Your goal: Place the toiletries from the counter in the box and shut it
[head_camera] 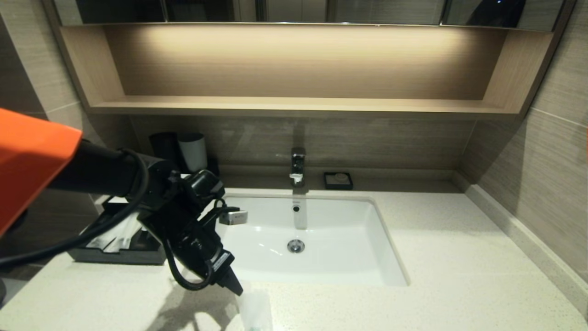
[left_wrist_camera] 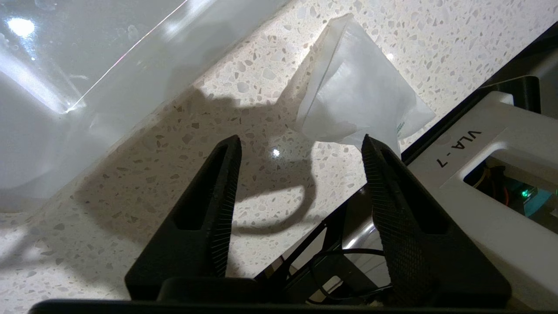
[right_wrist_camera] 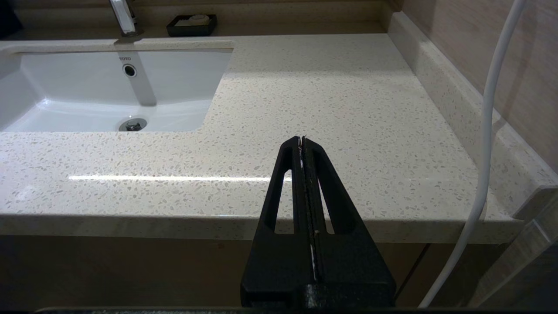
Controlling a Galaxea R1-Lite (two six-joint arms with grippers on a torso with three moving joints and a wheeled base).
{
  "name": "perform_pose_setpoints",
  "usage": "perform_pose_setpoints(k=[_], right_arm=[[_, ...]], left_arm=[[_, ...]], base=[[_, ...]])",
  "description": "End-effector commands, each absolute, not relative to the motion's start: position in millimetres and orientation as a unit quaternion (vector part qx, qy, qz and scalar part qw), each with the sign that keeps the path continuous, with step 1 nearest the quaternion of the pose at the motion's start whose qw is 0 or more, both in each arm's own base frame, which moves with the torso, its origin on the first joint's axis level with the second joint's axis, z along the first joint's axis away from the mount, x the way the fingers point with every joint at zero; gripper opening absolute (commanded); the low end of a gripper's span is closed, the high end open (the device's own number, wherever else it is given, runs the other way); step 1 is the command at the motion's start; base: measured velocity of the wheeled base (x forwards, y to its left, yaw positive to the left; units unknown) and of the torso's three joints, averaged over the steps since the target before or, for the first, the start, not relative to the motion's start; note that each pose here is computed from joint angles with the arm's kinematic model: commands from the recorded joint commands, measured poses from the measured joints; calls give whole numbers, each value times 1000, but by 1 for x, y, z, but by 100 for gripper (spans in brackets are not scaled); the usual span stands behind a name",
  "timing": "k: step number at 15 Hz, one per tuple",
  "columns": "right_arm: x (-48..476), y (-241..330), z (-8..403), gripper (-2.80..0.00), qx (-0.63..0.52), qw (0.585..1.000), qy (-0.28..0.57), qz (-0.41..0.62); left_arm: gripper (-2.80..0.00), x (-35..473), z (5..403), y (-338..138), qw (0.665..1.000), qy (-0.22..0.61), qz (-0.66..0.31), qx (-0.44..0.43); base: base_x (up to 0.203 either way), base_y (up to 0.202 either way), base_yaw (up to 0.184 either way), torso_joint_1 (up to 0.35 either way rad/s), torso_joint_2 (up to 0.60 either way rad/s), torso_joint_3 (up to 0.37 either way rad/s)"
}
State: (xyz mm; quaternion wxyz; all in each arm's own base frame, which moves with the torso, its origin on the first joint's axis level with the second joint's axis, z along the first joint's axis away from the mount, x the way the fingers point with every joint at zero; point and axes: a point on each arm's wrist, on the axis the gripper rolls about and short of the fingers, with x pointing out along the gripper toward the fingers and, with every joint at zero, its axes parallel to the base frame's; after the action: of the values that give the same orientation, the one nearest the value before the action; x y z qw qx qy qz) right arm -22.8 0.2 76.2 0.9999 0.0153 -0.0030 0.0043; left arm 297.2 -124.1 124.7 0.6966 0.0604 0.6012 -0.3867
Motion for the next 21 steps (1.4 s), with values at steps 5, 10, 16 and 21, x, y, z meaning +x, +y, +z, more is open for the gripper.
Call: perform_pose_setpoints(k=[5,10,16,21], right_arm=[[-23,0,76,-280,15,1000,-3,5],[-23,0,76,-280,15,1000,-3,5],[-23,0,76,-280,15,1000,-3,5],[-23,0,76,-280,15,1000,-3,5]], left_arm=[[0,302,114,-127,680,601,-414,71],[0,306,113,-132,679,596,-423,73],[0,306,112,-139,676,593,-431,75],[0,305,114,-146,674,589,-439,82]], base=[[0,0,0,0,0,0],[0,0,0,0,0,0],[0,0,0,0,0,0],[0,0,0,0,0,0]])
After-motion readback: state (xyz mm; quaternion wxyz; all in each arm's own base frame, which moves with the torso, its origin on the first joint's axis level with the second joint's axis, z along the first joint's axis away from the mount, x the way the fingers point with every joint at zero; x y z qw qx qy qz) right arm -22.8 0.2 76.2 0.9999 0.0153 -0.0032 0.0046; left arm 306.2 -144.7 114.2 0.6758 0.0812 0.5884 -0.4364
